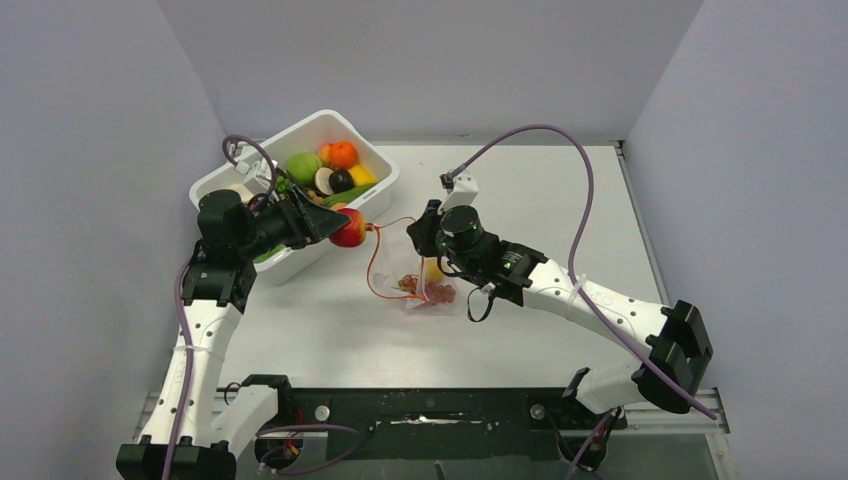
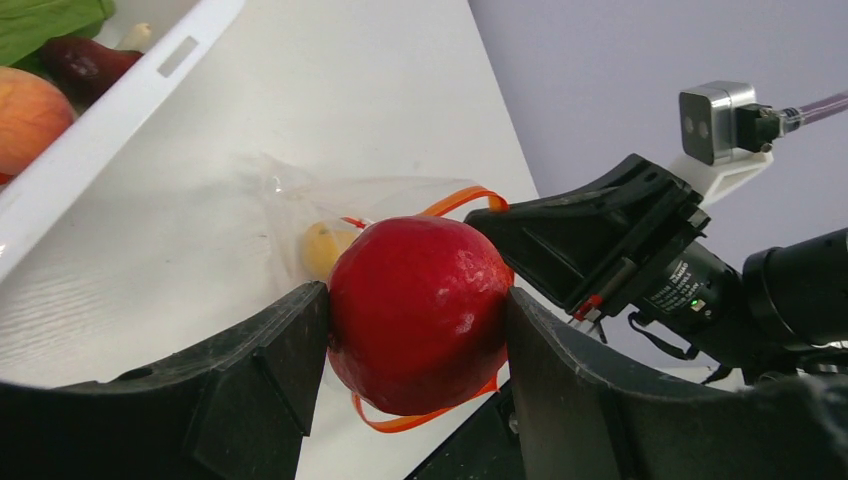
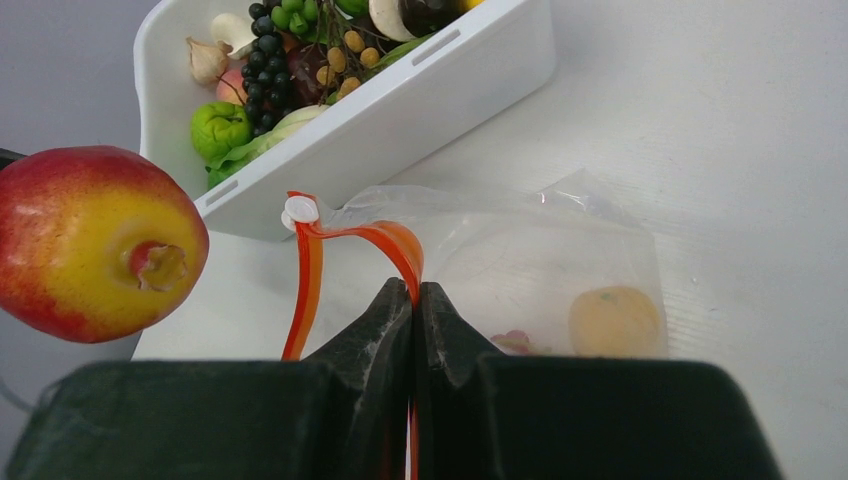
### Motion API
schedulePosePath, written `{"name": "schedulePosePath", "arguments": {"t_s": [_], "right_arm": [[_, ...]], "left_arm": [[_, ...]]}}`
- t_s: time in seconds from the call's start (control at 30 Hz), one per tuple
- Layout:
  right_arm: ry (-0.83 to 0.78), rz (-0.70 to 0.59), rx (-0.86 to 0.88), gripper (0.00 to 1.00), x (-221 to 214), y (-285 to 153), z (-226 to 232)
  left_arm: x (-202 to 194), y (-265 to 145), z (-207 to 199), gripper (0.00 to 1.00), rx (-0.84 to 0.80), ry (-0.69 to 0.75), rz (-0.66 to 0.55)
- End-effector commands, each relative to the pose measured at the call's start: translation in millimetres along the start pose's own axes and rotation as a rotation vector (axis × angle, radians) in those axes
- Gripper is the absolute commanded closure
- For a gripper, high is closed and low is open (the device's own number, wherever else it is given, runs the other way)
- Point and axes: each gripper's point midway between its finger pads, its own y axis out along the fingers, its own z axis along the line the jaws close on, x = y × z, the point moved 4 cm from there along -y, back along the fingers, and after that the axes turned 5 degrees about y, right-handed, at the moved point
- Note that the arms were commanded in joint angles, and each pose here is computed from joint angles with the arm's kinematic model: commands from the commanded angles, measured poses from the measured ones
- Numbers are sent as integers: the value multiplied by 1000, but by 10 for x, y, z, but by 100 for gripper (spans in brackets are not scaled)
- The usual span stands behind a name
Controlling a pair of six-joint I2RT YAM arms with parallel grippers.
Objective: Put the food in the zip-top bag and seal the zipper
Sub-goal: Place the fake fruit in the zipper food storage bag.
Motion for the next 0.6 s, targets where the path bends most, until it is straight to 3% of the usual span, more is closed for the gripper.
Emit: {"name": "schedulePosePath", "arguments": {"t_s": [0.0, 0.57], "right_arm": [[65, -102, 104, 100, 333, -62, 330], [80, -93, 123, 100, 297, -34, 351]], "left_arm": [[56, -7, -217, 59, -107, 20, -37], [-478, 312, -186, 60, -102, -22, 54]]}}
